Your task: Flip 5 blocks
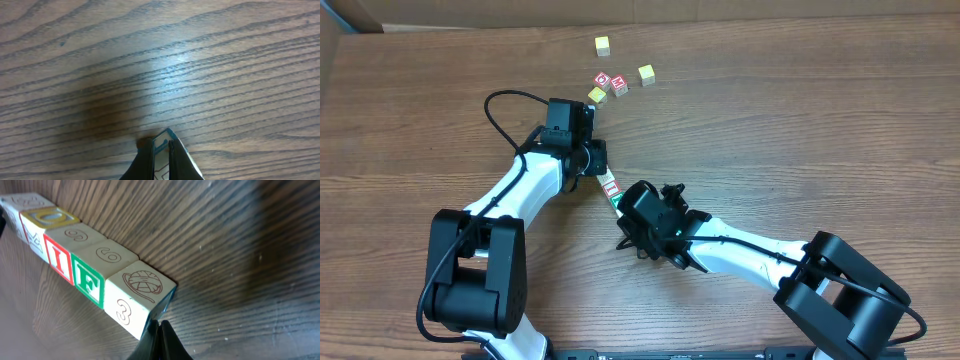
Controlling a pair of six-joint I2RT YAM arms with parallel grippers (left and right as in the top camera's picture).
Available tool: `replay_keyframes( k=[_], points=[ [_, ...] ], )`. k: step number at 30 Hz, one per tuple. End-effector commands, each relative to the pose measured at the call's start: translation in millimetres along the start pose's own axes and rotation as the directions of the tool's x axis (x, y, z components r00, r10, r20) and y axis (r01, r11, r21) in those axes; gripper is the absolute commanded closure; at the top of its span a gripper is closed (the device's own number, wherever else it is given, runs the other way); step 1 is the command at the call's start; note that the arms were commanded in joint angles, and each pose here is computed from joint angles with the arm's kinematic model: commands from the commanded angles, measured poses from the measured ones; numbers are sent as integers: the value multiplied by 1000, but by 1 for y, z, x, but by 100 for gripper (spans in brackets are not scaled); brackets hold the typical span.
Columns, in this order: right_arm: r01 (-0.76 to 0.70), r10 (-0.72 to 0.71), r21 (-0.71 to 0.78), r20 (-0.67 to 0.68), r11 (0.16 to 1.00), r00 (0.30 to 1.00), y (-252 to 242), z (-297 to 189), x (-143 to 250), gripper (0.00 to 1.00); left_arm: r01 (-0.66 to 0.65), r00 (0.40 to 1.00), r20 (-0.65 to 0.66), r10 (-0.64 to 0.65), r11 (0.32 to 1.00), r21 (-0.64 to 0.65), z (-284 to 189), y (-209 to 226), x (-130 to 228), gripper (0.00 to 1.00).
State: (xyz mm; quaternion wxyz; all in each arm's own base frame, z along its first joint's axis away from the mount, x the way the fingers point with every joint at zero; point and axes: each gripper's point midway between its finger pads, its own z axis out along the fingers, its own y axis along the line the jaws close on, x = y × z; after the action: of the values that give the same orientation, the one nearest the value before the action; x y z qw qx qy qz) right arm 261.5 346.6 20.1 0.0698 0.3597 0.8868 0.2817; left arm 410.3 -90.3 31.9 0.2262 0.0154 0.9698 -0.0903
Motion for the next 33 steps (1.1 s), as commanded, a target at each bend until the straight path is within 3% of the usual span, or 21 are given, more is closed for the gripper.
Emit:
replay_keyframes(
  k=[1, 20, 33],
  points=[
    [-7, 8, -44, 28, 999, 1000, 14, -1, -2, 96, -22, 997, -69, 26, 998, 57, 10, -18, 21, 96],
    [3, -2, -35, 22, 999, 1000, 11, -1, 3, 96, -18, 999, -49, 21, 998, 61, 10, -19, 16, 96],
    [3, -3, 0, 58, 1000, 998, 1, -1, -4, 96, -8, 999, 46, 6, 999, 39, -23, -26, -44, 96]
  ],
)
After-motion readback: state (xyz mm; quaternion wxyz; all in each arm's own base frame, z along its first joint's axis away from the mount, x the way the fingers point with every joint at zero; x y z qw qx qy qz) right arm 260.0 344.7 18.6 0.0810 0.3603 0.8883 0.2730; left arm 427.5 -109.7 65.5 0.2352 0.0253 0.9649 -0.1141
